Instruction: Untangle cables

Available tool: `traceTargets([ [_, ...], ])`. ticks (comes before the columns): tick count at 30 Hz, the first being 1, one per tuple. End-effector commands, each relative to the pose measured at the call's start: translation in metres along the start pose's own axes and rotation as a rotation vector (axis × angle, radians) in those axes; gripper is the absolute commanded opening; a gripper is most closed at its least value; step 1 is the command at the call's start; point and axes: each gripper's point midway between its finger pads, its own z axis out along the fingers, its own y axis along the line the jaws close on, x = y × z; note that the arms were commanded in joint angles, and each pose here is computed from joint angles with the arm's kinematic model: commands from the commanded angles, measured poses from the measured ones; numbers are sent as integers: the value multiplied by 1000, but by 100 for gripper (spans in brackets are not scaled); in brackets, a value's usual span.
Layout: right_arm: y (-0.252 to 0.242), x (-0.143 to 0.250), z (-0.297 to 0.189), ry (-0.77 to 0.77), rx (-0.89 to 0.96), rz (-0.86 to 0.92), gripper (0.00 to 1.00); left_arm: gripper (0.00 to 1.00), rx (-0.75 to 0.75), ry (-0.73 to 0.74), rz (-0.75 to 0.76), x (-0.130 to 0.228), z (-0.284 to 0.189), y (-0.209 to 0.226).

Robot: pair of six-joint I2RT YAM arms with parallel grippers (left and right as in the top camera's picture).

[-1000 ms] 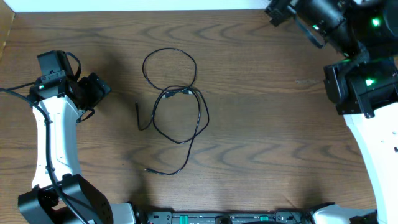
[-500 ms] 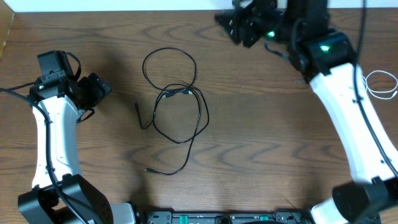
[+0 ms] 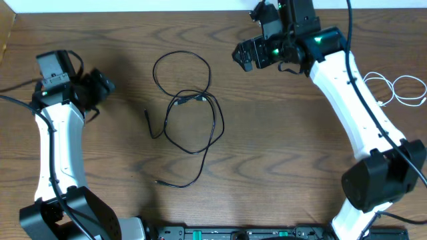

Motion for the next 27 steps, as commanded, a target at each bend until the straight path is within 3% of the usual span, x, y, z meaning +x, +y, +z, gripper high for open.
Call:
traceTargets([
  [1,-16,15,20,62,49,51,99,98,61,19,-14,2,2,-10],
  [3,-20,25,31,103,52,90,99,96,100,22,-12,2,1,-18],
  [5,-22,35,40,143,54,121,99,34,189,91,28,16,-1,-32],
  [6,-23,39,43,158,51,126,99,21,231,125,63,24,-2,-41],
  [8,-25,45,48,179,52,141,99,8,297,205,145,46,-4,-54],
  [11,-26,48,53,190,50,168,92,8,294,307,219,78,-8,-60],
  [13,-23,47,54,187,30,170,78,8,289,371,267,100,-13,-65],
  [18,-19,46,54,184,6,170,5,9,276,450,333,131,-21,-76],
  [21,-17,52,53,210,7,177,1,12,286,469,364,141,-24,-83],
  [24,-17,54,53,219,7,176,4,40,282,501,385,152,-28,-86],
  [27,-15,54,53,217,5,171,6,44,271,545,407,166,-32,-85],
])
